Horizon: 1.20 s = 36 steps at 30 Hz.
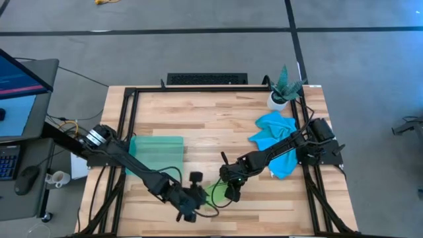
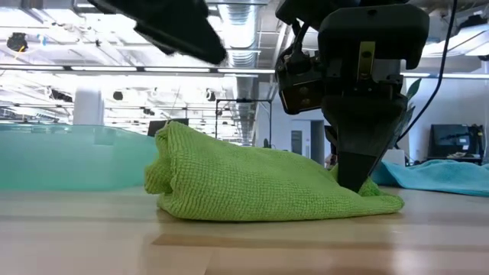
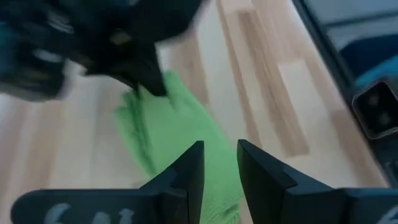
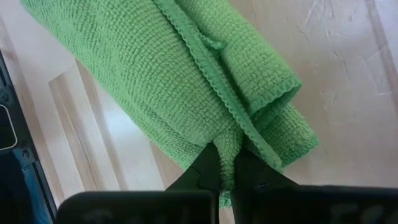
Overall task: Roll microfiber towels into tight, uniform cylinder then place into a basket
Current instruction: Roll the green towel
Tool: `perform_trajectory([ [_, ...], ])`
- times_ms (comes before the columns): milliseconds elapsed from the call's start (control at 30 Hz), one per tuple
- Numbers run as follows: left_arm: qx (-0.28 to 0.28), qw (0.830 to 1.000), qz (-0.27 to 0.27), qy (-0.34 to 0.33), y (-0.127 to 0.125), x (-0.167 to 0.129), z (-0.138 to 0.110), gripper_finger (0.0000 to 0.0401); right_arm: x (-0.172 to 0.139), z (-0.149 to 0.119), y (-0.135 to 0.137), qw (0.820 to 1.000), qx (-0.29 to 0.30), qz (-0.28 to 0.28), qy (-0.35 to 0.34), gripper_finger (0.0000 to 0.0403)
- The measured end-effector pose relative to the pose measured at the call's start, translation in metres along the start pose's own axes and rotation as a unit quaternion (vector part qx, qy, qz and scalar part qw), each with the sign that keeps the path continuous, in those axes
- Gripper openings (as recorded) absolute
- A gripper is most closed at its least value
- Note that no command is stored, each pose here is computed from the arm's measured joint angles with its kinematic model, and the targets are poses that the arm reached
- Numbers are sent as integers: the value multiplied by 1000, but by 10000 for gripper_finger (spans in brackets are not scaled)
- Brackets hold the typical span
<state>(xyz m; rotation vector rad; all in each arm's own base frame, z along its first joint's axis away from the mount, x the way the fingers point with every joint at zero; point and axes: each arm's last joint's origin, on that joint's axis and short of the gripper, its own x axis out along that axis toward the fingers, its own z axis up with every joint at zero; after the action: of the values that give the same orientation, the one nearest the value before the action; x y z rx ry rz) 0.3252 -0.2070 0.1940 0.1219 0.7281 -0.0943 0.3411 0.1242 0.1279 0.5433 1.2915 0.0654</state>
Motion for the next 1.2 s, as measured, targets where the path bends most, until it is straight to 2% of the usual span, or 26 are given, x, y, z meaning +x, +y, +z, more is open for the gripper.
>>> perform_trajectory([
  [167, 23, 999, -12, 26, -1, 32, -16, 88, 0, 0, 0, 1000, -1, 0, -1, 37],
  [433, -50, 995, 7, 89, 11, 51, -32, 88, 0, 0, 0, 1000, -1, 0, -1, 38],
  [600, -89, 989, -29, 112, 10, 65, -40, 88, 0, 0, 0, 1000, -1, -1, -2, 38],
  [1000, -101, 986, -32, 125, 13, 66, -42, 91, 0, 2, 0, 1000, -22, 4, -9, 38],
  [1200, -126, 984, -27, 126, 13, 66, -43, 130, 0, 3, 0, 999, -29, 6, -12, 38],
])
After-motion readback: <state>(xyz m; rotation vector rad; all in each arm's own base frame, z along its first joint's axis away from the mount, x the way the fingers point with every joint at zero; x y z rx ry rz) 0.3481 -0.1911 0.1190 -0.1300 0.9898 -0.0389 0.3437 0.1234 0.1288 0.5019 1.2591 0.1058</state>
